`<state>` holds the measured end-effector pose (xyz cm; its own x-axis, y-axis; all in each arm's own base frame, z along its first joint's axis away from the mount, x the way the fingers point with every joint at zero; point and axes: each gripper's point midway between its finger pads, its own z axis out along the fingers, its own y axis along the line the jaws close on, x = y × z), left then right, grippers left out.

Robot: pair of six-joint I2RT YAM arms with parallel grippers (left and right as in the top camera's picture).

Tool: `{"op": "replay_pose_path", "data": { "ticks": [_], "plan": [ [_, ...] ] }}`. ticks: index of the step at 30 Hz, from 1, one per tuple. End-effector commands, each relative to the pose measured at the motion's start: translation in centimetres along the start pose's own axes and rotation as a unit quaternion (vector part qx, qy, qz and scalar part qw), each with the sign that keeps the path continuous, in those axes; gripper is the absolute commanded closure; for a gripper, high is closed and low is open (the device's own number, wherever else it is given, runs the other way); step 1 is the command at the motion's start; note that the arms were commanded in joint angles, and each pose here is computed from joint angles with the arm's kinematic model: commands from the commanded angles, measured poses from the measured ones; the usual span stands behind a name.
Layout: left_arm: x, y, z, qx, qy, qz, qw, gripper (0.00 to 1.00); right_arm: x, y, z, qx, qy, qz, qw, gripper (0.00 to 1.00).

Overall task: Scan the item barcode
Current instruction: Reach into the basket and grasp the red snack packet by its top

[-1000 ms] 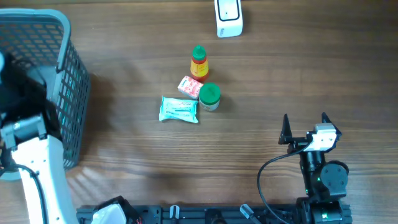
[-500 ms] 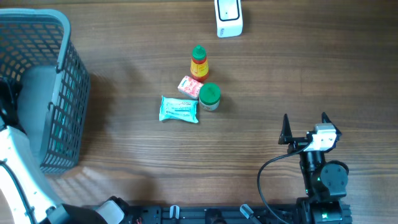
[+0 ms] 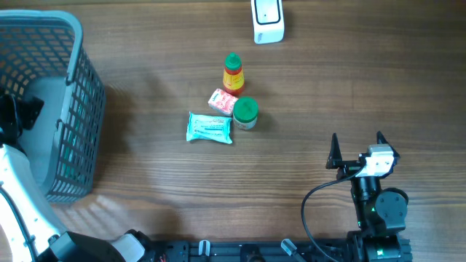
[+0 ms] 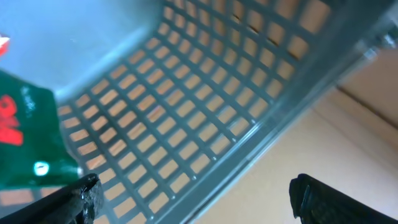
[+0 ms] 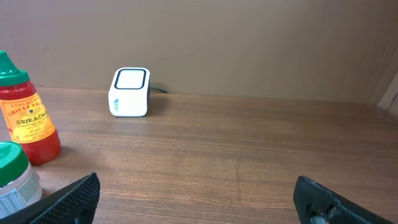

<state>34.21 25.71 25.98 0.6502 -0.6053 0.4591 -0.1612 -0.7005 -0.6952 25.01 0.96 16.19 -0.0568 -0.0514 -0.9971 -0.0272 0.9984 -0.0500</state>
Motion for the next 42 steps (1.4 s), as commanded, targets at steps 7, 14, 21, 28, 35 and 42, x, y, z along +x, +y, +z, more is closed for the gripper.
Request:
{"op": "replay_pose_path", "data": {
  "ticks": [7, 14, 21, 28, 35, 42],
  "plan": [
    [-3.4, 4.4, 1.1, -0.091, -0.072, -0.070, 0.991, 0.01, -0.1, 0.2, 0.0, -0.006, -0.001, -0.002, 1.000, 0.00],
    [-5.0, 9.2, 4.8, -0.183, -0.088, -0.154, 0.967, 0.04, -0.1, 0.2, 0.0, -0.006, -0.001, -0.002, 1.000, 0.00],
    [-6.5, 13.2, 7.4, -0.253, -0.106, -0.190, 0.943, 0.08, -0.1, 0.2, 0.0, -0.006, -0.001, -0.002, 1.000, 0.00],
    [-8.0, 17.4, 7.9, -0.324, -0.136, -0.193, 0.916, 0.09, -0.1, 0.2, 0.0, -0.006, -0.001, -0.002, 1.000, 0.00],
    [-10.7, 20.2, 9.2, -0.357, -0.175, -0.130, 0.908, 0.10, -0.1, 0.2, 0.0, -0.006, -0.001, -0.002, 1.000, 0.00],
    [-12.8, 20.8, 9.0, -0.361, -0.222, -0.102, 0.900, 0.13, -0.1, 0.2, 0.0, -0.006, -0.001, -0.002, 1.000, 0.00]
  ]
}}
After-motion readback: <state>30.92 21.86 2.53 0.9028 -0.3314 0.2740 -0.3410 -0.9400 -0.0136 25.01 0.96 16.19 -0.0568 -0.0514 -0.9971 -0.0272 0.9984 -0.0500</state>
